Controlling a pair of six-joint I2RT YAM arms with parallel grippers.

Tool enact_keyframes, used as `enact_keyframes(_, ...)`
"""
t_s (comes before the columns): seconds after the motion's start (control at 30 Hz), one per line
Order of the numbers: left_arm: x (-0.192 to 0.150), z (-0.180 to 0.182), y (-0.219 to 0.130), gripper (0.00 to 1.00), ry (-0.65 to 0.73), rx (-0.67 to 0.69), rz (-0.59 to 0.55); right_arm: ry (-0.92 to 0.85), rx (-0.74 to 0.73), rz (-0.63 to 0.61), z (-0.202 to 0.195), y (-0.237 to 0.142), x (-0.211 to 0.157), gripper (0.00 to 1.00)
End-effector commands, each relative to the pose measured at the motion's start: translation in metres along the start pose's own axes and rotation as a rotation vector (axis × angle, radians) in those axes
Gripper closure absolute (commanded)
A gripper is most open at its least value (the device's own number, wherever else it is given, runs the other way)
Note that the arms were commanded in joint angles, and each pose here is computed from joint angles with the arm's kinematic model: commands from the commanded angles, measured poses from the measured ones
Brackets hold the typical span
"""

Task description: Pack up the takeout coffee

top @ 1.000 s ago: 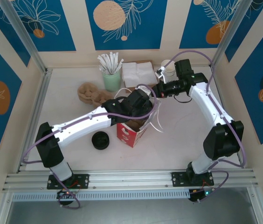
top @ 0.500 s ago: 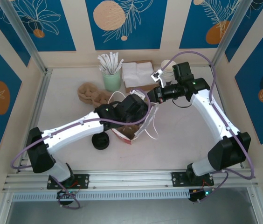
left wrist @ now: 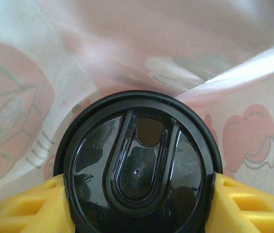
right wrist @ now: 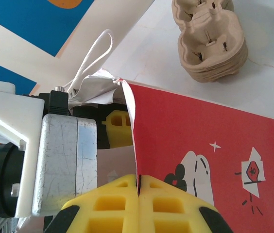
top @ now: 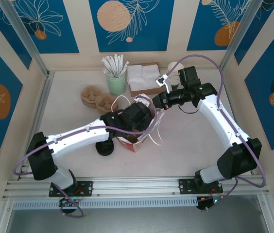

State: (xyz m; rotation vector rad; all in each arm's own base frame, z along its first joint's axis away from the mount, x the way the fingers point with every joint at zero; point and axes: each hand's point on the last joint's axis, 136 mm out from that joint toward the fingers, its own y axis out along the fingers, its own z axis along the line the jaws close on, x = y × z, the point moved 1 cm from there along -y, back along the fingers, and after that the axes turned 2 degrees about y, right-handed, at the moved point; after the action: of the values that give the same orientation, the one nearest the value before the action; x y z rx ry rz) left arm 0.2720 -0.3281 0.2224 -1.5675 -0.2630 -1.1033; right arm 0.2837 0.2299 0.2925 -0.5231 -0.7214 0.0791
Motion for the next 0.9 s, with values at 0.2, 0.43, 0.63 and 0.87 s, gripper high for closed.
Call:
enact_keyframes(0.2, 0.012, -0.005, 0.005, 0.42, 0.005, -0.003, -0.076, -0.048, 0.101, 0.024, 0.022, 0.008, -0.002, 0.97)
enact_keyframes(0.43, 0.006, -0.011, 0.012, 0.42, -0.010, -0.029, -0.065, -0.059, 0.109, 0.015, 0.023, 0.009, 0.000, 0.97)
enact_keyframes(0.63, 0.001, -0.012, 0.017, 0.42, -0.024, -0.034, -0.060, -0.073, 0.120, 0.010, 0.023, 0.011, 0.002, 0.97)
enact_keyframes(0.87, -0.006, -0.010, 0.022, 0.42, -0.029, -0.016, -0.037, -0.081, 0.121, 0.012, 0.024, 0.012, 0.001, 0.97)
